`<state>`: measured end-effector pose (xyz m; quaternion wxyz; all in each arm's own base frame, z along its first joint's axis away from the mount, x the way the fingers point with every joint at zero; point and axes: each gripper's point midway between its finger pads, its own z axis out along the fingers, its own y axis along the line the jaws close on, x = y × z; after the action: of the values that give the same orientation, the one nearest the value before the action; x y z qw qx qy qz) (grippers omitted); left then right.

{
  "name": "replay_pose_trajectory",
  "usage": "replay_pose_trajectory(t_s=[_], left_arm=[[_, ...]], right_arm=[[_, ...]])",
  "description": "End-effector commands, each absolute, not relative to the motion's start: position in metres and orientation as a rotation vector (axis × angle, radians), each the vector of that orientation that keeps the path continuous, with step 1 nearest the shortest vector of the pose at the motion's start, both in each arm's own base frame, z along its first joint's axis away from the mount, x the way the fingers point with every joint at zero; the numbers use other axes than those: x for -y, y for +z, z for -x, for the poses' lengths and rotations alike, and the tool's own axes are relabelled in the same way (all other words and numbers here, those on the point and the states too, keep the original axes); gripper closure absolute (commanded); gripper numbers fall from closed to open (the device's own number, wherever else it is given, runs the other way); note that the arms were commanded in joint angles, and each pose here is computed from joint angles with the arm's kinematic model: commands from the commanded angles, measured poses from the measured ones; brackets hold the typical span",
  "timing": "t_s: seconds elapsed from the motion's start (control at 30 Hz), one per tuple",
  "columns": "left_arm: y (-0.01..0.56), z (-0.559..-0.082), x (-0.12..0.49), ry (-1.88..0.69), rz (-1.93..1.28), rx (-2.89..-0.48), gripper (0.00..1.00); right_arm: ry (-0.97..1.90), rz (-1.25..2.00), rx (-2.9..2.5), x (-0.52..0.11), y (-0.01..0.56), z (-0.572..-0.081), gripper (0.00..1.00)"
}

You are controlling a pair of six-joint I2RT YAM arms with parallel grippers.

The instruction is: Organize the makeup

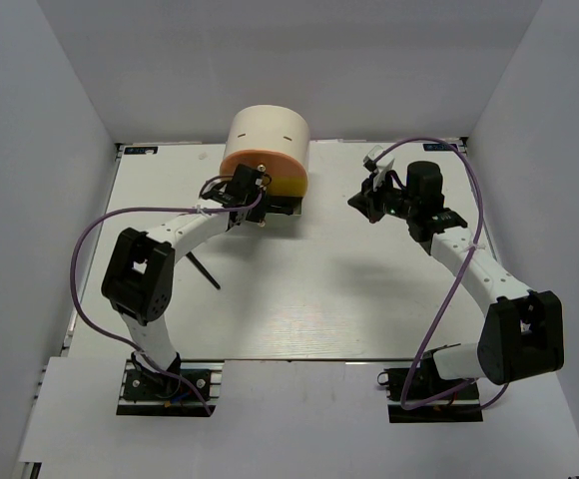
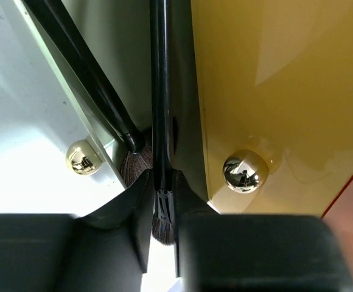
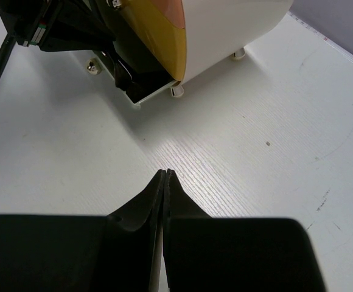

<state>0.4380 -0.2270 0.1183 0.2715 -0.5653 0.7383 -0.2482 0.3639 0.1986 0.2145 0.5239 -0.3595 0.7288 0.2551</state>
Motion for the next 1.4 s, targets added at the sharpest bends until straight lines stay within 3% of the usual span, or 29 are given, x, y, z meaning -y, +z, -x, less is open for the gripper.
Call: replay_pose_trajectory(t_s=[0.0, 0.03, 0.33, 0.43, 0.6, 0.63, 0.67, 0.7, 0.77, 0.83, 0.87, 0.9, 0.97, 1.0, 1.03, 1.07, 1.1, 1.13, 1.37], left_arm=[[0.138, -0.447, 0.228, -0.704, 1.521, -1.927, 0.64], [0.136, -0.447, 0.228, -0.706, 1.523, -1.928, 0.56], [0.164, -0.450, 0.233, -0.801, 1.498, -1.886, 0.47], [0.183, -0.447, 0.231, -0.841, 1.479, -1.858, 0.51], [0.227, -0.427, 0.224, -0.867, 1.306, -1.885, 0.79], [0.231, -0.420, 0.221, -0.859, 1.280, -1.898, 0.83], [0.231, -0.412, 0.215, -0.831, 1.261, -1.914, 0.87], [0.252, -0.400, 0.207, -0.843, 1.197, -1.893, 0.89], [0.241, -0.379, 0.190, -0.795, 1.180, -1.918, 0.89], [0.232, -0.348, 0.163, -0.740, 1.179, -1.915, 0.82], [0.220, -0.334, 0.151, -0.682, 1.196, -1.931, 0.75], [0.223, -0.319, 0.141, -0.682, 1.205, -1.915, 0.54], [0.180, -0.286, 0.118, -0.529, 1.318, -1.995, 0.39], [0.172, -0.276, 0.113, -0.493, 1.335, -2.019, 0.29], [0.163, -0.267, 0.109, -0.456, 1.347, -2.048, 0.27], [0.143, -0.251, 0.101, -0.377, 1.385, -2.099, 0.26], [0.134, -0.244, 0.101, -0.359, 1.406, -2.130, 0.24], [0.128, -0.241, 0.102, -0.351, 1.411, -2.145, 0.23], [0.079, -0.239, 0.083, -0.093, 1.452, -2.245, 0.14]], right_arm=[[0.603, 0.852, -1.691, -0.197, 0.230, -0.364, 1.00], [0.604, 0.850, -1.690, -0.197, 0.230, -0.363, 1.00], [0.616, 0.861, -1.686, -0.198, 0.231, -0.362, 1.00], [0.622, 0.869, -1.688, -0.199, 0.229, -0.360, 1.00], [0.622, 0.906, -1.672, -0.201, 0.228, -0.358, 1.00], [0.616, 0.917, -1.668, -0.200, 0.228, -0.358, 0.92], [0.616, 0.931, -1.669, -0.201, 0.226, -0.357, 0.62], [0.603, 0.948, -1.660, -0.200, 0.225, -0.357, 0.46], [0.590, 0.965, -1.657, -0.199, 0.221, -0.357, 0.11], [0.591, 0.979, -1.658, -0.199, 0.212, -0.356, 0.11], [0.598, 0.989, -1.656, -0.200, 0.209, -0.355, 0.11], [0.622, 1.002, -1.657, -0.202, 0.206, -0.352, 0.11], [0.649, 1.000, -1.688, -0.203, 0.198, -0.351, 0.11], [0.670, 0.999, -1.690, -0.205, 0.197, -0.350, 0.16], [0.687, 0.996, -1.695, -0.206, 0.196, -0.349, 0.25], [0.700, 0.982, -1.703, -0.207, 0.196, -0.348, 0.58], [0.699, 0.970, -1.701, -0.206, 0.197, -0.351, 0.82], [0.709, 0.956, -1.707, -0.207, 0.197, -0.351, 1.00], [0.681, 0.940, -1.720, -0.203, 0.196, -0.354, 1.00]])
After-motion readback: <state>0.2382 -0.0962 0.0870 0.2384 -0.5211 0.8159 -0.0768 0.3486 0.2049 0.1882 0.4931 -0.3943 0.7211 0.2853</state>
